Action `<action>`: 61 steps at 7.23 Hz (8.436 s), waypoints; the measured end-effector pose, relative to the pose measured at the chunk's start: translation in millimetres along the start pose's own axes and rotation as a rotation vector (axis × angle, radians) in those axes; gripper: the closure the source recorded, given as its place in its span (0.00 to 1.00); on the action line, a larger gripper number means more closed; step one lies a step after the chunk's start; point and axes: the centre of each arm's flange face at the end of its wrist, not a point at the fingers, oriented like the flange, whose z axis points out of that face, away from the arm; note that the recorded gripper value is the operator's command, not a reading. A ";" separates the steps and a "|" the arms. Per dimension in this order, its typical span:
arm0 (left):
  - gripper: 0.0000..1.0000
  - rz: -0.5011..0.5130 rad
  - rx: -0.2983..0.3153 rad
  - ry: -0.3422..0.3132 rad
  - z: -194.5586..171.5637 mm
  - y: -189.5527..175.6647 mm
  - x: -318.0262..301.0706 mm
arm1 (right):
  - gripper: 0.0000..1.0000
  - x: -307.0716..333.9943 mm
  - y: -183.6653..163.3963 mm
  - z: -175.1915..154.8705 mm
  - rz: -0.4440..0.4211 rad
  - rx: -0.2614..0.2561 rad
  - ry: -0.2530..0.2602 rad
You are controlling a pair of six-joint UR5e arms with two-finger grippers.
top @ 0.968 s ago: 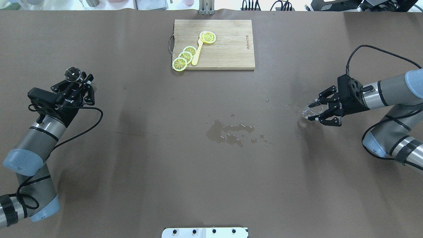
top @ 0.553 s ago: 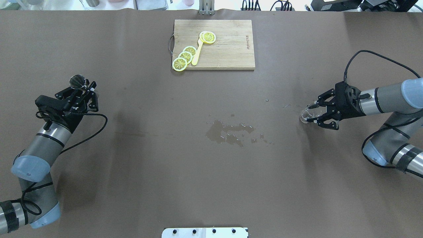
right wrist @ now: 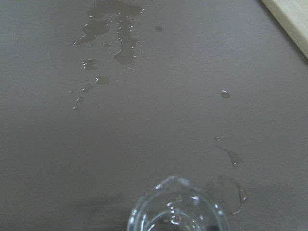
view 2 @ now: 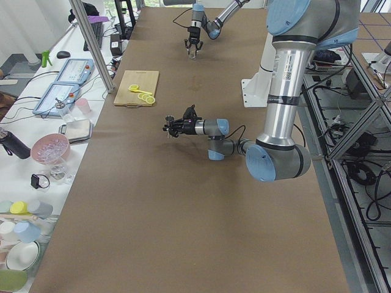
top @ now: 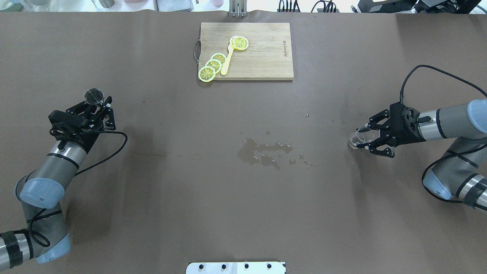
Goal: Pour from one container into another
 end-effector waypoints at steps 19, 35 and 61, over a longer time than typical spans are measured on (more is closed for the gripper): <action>1.00 -0.083 -0.022 -0.093 -7.3 25.1 18.6 | 0.00 52.9 -44.2 -46.0 0.167 -0.033 0.044; 1.00 -0.188 -0.004 -0.151 -9.3 29.7 30.3 | 0.00 194.8 116.2 -266.2 1.329 -0.811 0.402; 0.02 -0.212 -0.005 -0.135 -14.0 28.1 43.1 | 0.00 63.7 132.5 -367.9 1.439 -0.628 0.430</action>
